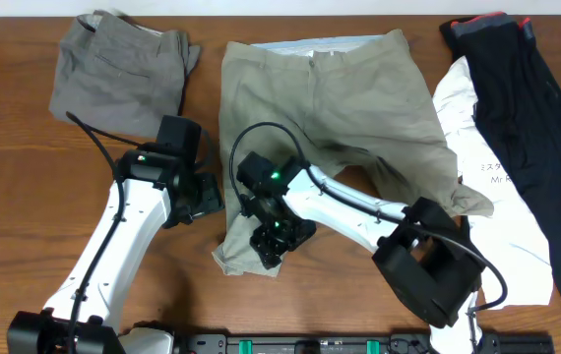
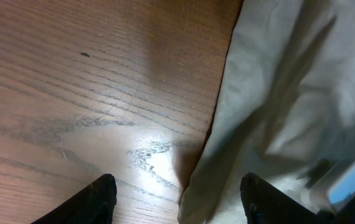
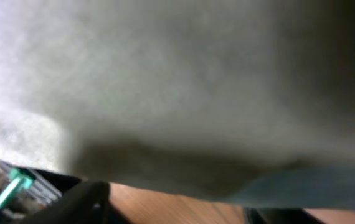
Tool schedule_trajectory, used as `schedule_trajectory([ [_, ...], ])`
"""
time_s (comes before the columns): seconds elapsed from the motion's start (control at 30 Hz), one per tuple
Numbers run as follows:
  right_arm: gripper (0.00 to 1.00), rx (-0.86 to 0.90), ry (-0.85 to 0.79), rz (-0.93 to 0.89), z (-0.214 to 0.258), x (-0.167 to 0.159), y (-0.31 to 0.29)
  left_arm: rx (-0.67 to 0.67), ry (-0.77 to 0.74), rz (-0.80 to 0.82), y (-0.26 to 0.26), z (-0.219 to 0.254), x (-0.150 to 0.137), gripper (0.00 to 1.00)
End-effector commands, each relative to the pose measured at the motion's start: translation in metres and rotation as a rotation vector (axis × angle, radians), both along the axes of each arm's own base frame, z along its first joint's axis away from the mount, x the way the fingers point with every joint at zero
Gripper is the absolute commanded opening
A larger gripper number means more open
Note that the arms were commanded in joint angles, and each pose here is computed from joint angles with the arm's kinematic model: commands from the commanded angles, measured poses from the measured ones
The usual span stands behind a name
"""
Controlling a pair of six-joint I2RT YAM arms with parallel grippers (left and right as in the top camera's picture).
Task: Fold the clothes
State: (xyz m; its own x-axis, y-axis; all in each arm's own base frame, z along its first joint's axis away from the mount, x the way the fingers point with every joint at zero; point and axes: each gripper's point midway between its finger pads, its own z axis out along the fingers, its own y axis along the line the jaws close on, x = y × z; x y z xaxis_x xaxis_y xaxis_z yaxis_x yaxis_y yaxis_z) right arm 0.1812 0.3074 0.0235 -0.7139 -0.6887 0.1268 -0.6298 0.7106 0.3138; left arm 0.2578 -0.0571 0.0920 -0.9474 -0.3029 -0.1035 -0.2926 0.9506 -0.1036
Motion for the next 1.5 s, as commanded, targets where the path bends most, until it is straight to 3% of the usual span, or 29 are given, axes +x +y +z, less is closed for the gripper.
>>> schedule_trajectory([
  [0.0, 0.48, -0.023, -0.053, -0.014, 0.002, 0.008, -0.004, 0.024, 0.007, -0.012, 0.005, -0.003, -0.001, 0.66],
  [0.07, 0.26, -0.030, -0.052, -0.015, -0.001, 0.009, -0.004, 0.024, 0.007, -0.012, 0.005, -0.003, -0.001, 0.66],
  [0.1, 0.21, -0.033, -0.048, -0.014, -0.003, 0.008, -0.005, 0.025, 0.007, -0.014, 0.005, -0.003, -0.001, 0.66],
  [0.47, 0.01, -0.036, -0.009, -0.009, -0.010, 0.007, -0.007, 0.044, 0.003, -0.024, 0.008, -0.003, 0.000, 0.66],
  [0.9, 0.01, 0.054, -0.022, 0.081, -0.005, 0.021, -0.001, 0.042, -0.009, -0.024, 0.007, -0.002, 0.002, 0.66],
  [1.13, 0.01, -0.059, 0.117, 0.154, -0.045, 0.005, -0.024, 0.042, -0.009, -0.024, 0.007, -0.002, 0.002, 0.66],
  [1.3, 0.01, -0.075, 0.118, 0.122, -0.040, 0.016, -0.033, 0.042, -0.008, -0.024, 0.007, -0.002, 0.002, 0.66],
  [1.47, 0.01, -0.208, 0.109, 0.033, -0.039, 0.035, -0.072, 0.042, -0.008, -0.024, 0.007, -0.002, 0.002, 0.66],
])
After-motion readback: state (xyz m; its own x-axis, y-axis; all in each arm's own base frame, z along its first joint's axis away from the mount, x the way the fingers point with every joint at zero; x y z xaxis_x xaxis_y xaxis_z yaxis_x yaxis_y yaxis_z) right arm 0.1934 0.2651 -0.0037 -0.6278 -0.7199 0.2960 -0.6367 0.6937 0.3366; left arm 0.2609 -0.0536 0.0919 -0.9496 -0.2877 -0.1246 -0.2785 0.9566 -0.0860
